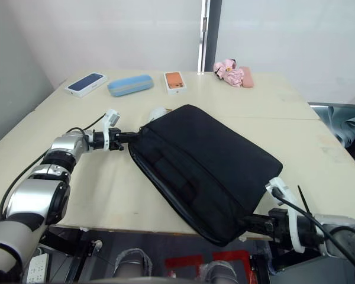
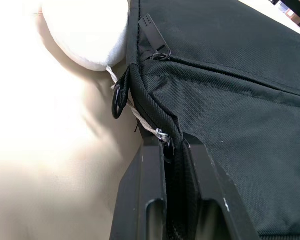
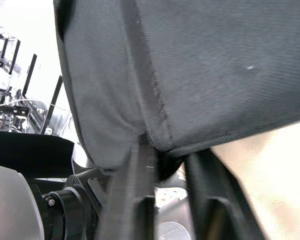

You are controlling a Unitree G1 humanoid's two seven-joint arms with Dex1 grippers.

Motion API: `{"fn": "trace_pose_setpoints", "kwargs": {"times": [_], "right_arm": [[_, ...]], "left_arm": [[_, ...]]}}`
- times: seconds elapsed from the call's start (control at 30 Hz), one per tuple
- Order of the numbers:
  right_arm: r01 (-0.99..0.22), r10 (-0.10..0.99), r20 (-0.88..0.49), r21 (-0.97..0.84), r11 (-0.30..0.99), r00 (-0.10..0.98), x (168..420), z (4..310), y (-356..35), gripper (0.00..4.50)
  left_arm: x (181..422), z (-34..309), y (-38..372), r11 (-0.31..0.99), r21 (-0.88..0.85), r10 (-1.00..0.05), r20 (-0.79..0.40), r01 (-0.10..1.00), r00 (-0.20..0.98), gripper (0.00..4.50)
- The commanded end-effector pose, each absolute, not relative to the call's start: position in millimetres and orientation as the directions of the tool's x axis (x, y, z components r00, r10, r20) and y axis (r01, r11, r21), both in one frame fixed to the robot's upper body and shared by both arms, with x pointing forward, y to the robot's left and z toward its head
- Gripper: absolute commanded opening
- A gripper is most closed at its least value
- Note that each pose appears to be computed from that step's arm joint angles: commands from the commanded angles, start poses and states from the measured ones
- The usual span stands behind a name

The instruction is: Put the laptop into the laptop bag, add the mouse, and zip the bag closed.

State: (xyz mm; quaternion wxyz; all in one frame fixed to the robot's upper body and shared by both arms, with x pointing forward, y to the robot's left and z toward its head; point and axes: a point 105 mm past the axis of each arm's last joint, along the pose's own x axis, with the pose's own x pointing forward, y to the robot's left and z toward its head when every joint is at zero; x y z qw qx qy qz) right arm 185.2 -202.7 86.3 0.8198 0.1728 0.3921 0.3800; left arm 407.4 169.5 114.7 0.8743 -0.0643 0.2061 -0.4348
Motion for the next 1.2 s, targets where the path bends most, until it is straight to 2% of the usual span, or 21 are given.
{"fn": "trace_pose_setpoints", "kwargs": {"times": [0.03,0.2,0.33,0.57,0.87,1.07,1.2], "right_arm": [[-0.537,0.772,-0.487,0.556,0.635,0.409,191,95,-201,0.02],[-0.550,0.762,-0.491,0.530,0.646,0.422,198,95,-204,0.02],[-0.564,0.752,-0.484,0.500,0.657,0.448,211,98,-207,0.02],[-0.581,0.741,-0.465,0.462,0.670,0.485,237,102,-210,0.02],[-0.646,0.754,-0.436,0.399,0.651,0.491,277,108,-196,0.02],[-0.684,0.779,-0.414,0.387,0.619,0.470,289,110,-181,0.02],[-0.694,0.780,-0.409,0.373,0.616,0.473,296,111,-177,0.02]], "left_arm": [[403,111,168,0.595,-0.303,-0.800,-0.311,0.744,0.513,0.00],[403,120,180,0.613,-0.287,-0.789,-0.275,0.736,0.550,0.00],[391,127,195,0.615,-0.274,-0.788,-0.260,0.740,0.559,0.00],[359,128,219,0.666,-0.282,-0.746,-0.263,0.691,0.612,0.00],[300,131,244,0.739,-0.293,-0.673,-0.287,0.607,0.681,0.00],[270,122,255,0.783,-0.310,-0.620,-0.326,0.539,0.714,0.00],[259,119,258,0.804,-0.309,-0.592,-0.335,0.508,0.733,0.00]]}}
